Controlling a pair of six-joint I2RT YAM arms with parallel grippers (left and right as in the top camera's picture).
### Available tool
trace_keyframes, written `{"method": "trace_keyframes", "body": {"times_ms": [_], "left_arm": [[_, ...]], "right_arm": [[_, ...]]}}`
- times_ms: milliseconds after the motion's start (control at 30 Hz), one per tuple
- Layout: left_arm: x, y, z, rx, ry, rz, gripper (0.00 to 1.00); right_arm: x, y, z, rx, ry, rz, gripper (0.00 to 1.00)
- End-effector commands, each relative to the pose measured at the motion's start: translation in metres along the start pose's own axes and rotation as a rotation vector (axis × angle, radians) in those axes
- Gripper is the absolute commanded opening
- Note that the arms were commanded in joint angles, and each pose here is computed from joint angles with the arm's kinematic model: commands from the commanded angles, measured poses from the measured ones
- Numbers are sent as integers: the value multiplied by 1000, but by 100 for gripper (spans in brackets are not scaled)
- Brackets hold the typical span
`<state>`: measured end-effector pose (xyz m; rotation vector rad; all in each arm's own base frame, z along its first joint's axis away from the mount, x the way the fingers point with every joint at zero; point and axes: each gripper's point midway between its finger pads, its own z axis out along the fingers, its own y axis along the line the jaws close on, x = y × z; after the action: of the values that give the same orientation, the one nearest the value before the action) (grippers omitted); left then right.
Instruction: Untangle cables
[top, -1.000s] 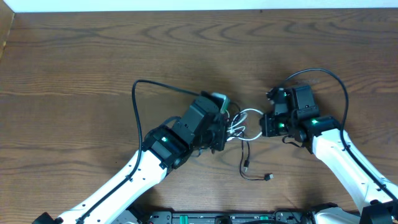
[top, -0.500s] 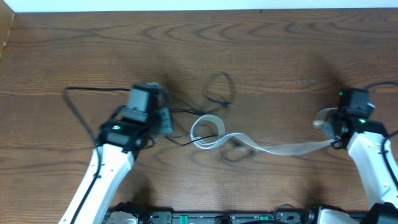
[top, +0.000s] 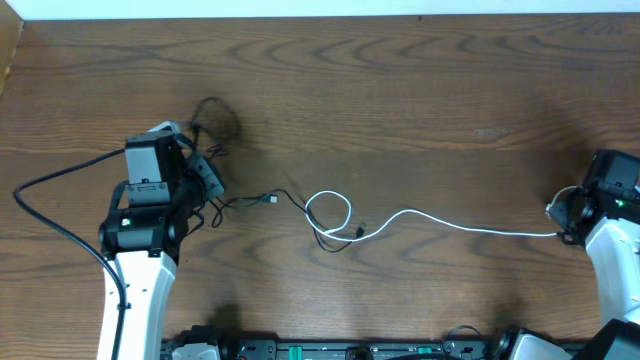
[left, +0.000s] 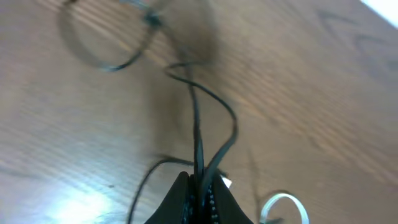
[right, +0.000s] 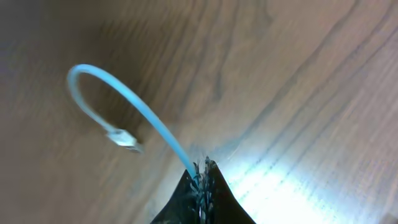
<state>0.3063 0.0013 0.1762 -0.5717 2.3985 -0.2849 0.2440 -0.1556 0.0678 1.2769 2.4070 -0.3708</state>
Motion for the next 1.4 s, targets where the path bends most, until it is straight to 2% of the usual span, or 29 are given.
{"method": "trace_keyframes", "body": {"times_ms": [0, 133, 300, 400, 500, 567, 633, 700, 767, 933, 1100, 1233, 1367], "left_arm": [[1, -27, -6, 152, 28, -17, 7], [7, -55, -12, 310, 73, -3, 8], [14, -86, -27, 506, 124, 43, 8], [17, -89, -29, 531, 138, 45, 7], [20, -88, -28, 526, 152, 42, 7], [22, -87, -27, 524, 160, 39, 7], [26, -86, -27, 519, 173, 35, 7], [31, -88, -26, 517, 196, 37, 7], [39, -93, -25, 525, 221, 52, 7], [64, -111, -20, 557, 298, 135, 7], [88, -122, -9, 536, 359, 214, 7], [101, -124, 2, 498, 395, 247, 7], [114, -129, 6, 498, 435, 271, 7]], "right_arm": [[-14, 10, -4, -62, -48, 78, 1], [-46, 31, -16, -164, -146, 111, 1], [-109, 53, -66, -263, -329, 54, 1], [-141, 49, -97, -248, -409, 51, 1], [-156, 47, -118, -262, -427, 64, 1], [-152, 61, -124, -346, -394, 40, 20], [-135, 82, -125, -462, -314, -7, 46], [-104, 103, -126, -585, -184, -74, 65], [-74, 117, -127, -669, -68, -135, 73], [3, 146, -128, -829, 163, -301, 75], [79, 157, -119, -840, 325, -436, 75], [130, 166, -116, -867, 380, -562, 73], [162, 178, -107, -876, 340, -645, 71]]}}
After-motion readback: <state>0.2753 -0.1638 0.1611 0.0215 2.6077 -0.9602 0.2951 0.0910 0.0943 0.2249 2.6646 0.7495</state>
